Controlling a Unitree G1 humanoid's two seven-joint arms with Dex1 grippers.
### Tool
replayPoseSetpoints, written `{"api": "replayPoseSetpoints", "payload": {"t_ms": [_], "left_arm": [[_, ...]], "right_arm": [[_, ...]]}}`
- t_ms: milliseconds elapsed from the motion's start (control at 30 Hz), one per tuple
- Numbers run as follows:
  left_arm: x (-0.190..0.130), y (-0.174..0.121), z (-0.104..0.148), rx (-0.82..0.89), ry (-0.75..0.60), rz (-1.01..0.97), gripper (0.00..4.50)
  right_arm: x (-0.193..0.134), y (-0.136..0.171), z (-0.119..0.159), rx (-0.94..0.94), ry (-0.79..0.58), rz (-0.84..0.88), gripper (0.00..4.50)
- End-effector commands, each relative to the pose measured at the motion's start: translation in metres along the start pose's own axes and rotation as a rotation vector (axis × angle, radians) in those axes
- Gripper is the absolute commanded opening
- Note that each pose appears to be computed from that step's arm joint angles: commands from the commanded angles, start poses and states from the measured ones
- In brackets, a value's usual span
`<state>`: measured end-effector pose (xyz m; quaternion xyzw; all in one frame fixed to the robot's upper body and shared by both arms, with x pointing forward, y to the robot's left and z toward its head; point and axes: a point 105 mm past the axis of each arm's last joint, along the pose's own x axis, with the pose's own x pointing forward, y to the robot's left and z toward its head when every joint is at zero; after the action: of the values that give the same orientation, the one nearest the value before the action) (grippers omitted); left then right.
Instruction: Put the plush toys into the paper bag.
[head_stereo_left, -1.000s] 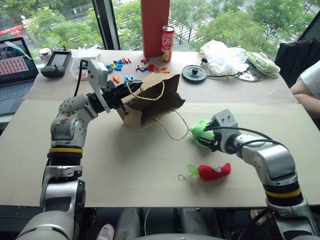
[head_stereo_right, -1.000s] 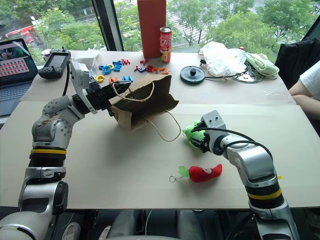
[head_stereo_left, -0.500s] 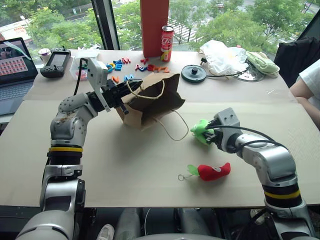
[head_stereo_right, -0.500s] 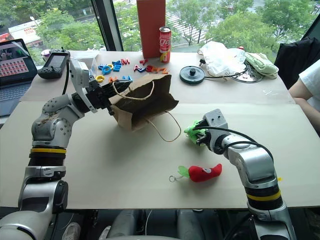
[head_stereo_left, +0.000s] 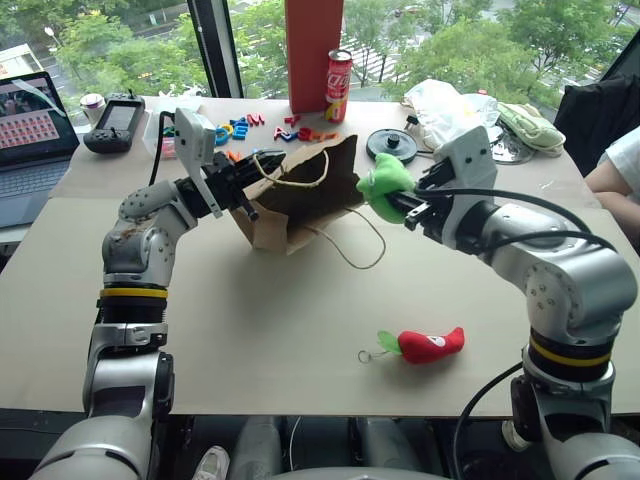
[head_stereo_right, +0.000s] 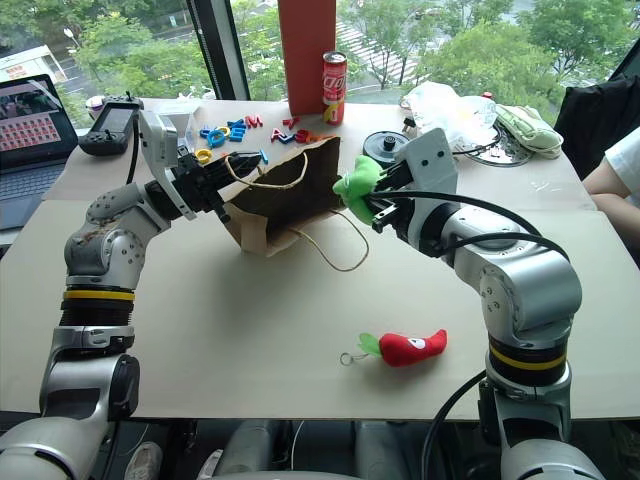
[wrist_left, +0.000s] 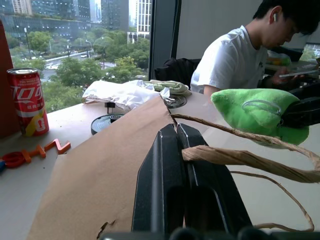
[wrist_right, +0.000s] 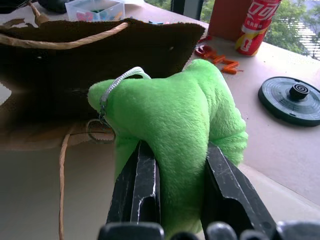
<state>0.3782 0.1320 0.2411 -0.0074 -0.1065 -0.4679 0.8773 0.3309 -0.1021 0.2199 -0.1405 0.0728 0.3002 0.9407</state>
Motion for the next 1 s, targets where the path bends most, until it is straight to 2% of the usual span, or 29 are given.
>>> {"api": "replayPoseSetpoints", "payload": {"t_ms": [33, 400, 633, 767, 1000], "left_arm": [[0.004, -0.001, 0.017, 0.019, -0.048, -0.012, 0.01], [0.011, -0.012, 0.011, 0.015, -0.032, -0.072, 0.01], [0.013, -0.021, 0.005, 0.018, -0.014, -0.117, 0.01], [0.012, -0.021, 0.006, 0.018, -0.014, -0.117, 0.01], [0.010, -0.019, 0.004, 0.020, -0.008, -0.112, 0.01]], "right_arm": [[0.009, 0.005, 0.009, -0.091, -0.010, -0.014, 1.03], [0.059, 0.022, 0.026, -0.213, 0.015, 0.007, 1.03], [0.092, 0.029, 0.040, -0.175, -0.006, 0.003, 1.03], [0.097, 0.016, 0.046, -0.116, -0.038, -0.079, 2.06], [0.090, 0.002, 0.038, -0.086, -0.024, -0.124, 4.41]]}}
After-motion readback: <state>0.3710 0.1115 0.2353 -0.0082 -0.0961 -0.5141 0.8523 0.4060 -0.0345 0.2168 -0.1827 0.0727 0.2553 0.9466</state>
